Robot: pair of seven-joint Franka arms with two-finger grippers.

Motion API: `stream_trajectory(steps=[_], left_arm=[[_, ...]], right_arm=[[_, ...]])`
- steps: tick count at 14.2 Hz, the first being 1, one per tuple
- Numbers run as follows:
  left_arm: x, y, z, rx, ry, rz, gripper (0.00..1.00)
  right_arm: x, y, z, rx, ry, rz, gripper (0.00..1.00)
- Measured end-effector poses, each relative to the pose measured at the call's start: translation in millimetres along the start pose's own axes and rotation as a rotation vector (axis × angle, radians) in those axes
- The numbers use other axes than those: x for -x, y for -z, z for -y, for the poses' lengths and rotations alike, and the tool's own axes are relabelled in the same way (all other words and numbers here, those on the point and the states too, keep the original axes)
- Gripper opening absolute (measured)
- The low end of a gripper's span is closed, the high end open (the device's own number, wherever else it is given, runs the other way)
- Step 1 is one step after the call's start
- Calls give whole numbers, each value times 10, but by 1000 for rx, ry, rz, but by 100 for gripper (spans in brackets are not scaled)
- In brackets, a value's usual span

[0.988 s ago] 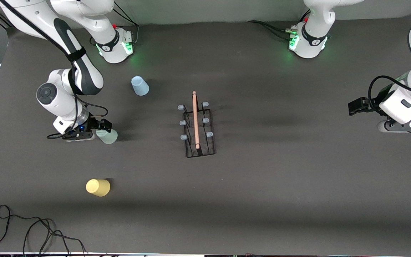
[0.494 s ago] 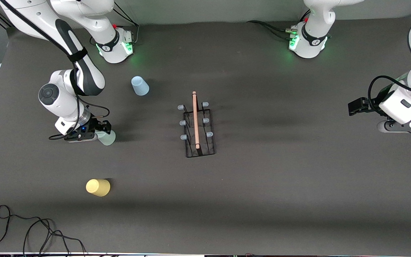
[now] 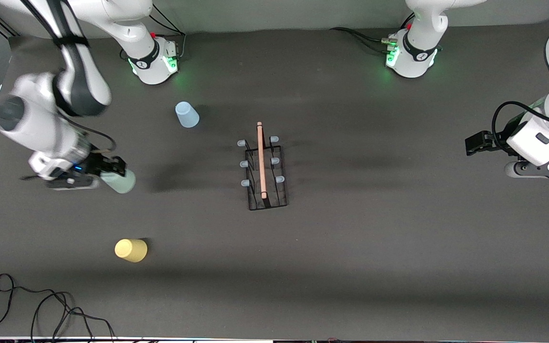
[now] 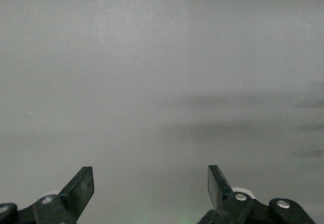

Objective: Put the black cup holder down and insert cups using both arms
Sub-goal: 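Grasp the pale green cup with the right gripper, then carry the green cup to the rack and set it on a peg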

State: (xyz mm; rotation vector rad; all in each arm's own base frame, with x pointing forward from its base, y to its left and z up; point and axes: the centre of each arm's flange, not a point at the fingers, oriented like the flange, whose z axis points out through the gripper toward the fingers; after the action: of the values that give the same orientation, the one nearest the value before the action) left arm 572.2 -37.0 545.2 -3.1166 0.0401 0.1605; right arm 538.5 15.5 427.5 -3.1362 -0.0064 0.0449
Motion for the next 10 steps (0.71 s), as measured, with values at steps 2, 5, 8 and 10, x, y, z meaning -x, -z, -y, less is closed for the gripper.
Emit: stream_trajectory(steps=[2, 5, 8, 10], left_arm=[[-1, 1, 0, 0, 0, -1, 100], [-3, 2, 2, 0, 0, -2, 100], [-3, 2, 4, 0, 1, -2, 100], [-3, 1, 7, 0, 1, -2, 100]], right_arm=[[1, 688, -13, 1, -31, 32, 66], [78, 1274, -6, 6, -144, 73, 66], [155, 1386, 124, -13, -348, 122, 66], [208, 1358, 463, -43, -488, 167, 66]])
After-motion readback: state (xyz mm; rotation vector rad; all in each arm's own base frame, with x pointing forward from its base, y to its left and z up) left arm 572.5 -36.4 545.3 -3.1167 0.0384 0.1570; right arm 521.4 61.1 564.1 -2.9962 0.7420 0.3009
